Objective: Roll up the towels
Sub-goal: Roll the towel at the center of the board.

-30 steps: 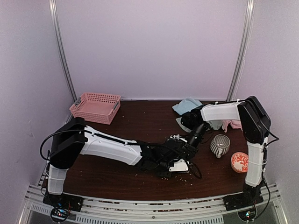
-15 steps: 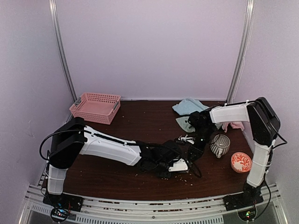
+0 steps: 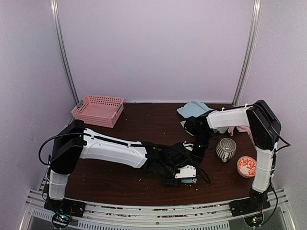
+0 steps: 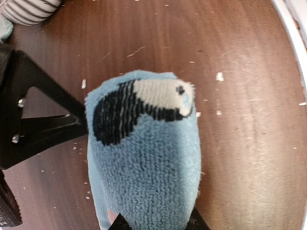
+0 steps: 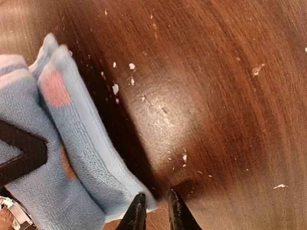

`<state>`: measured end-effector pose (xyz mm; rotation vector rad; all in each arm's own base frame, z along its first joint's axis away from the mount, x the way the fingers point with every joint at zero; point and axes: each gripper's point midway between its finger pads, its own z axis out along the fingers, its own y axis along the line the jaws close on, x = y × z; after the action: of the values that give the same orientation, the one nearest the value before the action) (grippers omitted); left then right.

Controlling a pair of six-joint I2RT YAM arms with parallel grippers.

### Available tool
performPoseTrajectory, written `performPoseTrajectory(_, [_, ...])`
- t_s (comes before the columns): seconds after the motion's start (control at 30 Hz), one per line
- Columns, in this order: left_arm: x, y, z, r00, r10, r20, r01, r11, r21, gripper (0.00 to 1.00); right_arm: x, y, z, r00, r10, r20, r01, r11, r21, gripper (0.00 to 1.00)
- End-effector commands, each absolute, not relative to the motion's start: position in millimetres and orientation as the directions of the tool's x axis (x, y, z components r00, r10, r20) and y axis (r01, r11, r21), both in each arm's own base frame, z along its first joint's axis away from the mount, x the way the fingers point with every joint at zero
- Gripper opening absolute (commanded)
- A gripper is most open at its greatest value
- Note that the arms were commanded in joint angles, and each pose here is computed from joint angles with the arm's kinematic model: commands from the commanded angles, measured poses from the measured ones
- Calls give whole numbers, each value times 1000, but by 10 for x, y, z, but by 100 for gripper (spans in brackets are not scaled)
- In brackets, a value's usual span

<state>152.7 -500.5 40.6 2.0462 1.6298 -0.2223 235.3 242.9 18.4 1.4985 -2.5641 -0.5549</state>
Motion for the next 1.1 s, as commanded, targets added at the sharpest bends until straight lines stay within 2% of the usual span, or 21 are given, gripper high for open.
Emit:
performPoseTrajectory(0.0, [1299,-4910,217,220,889,-402,972,-164,170,22,2488,2403,-80,-499,-864,-66,-837,460,297,17])
performPoseTrajectory(0.2, [1348,-4877,-20,125,918,-377,991,-101,84,20,2464,2476,71,-494,-863,-106,-835,437,334,18])
performPoseTrajectory(0.37, [1334,-4883,-59,87,924,-373,996,-86,19,19,2748,2515,607,-525,-822,-220,-836,450,313,24])
performPoseTrajectory(0.53, [1233,-4863,-139,43,936,-350,991,-85,-107,18,3184,2397,1581,-556,-693,-459,-829,501,249,30])
performPoseTrajectory(0.67, [1199,-4813,-263,-46,950,-307,965,-36,-258,18,3267,2230,2483,-473,-568,-674,-847,503,171,33])
performPoseTrajectory(0.73, [1231,-4757,-375,-120,960,-252,935,25,-353,18,3042,2240,2868,-341,-548,-763,-902,418,103,36])
performPoseTrajectory(0.83, [1272,-4724,-435,-221,961,-167,867,115,-484,18,2188,2243,3031,-114,-575,-810,-991,128,49,45])
performPoseTrajectory(0.87, [1276,-4730,-431,-247,957,-151,841,134,-525,18,1972,2231,3008,-78,-575,-814,-996,76,42,48])
performPoseTrajectory(0.97, [1316,-4793,-370,-329,935,-129,754,179,-632,18,1538,2239,2787,-18,-615,-789,-1000,-2,24,50])
performPoseTrajectory(1.07, [1396,-4838,-331,-389,913,-119,704,212,-677,18,1390,2263,2425,13,-708,-706,-1000,-21,3,49])
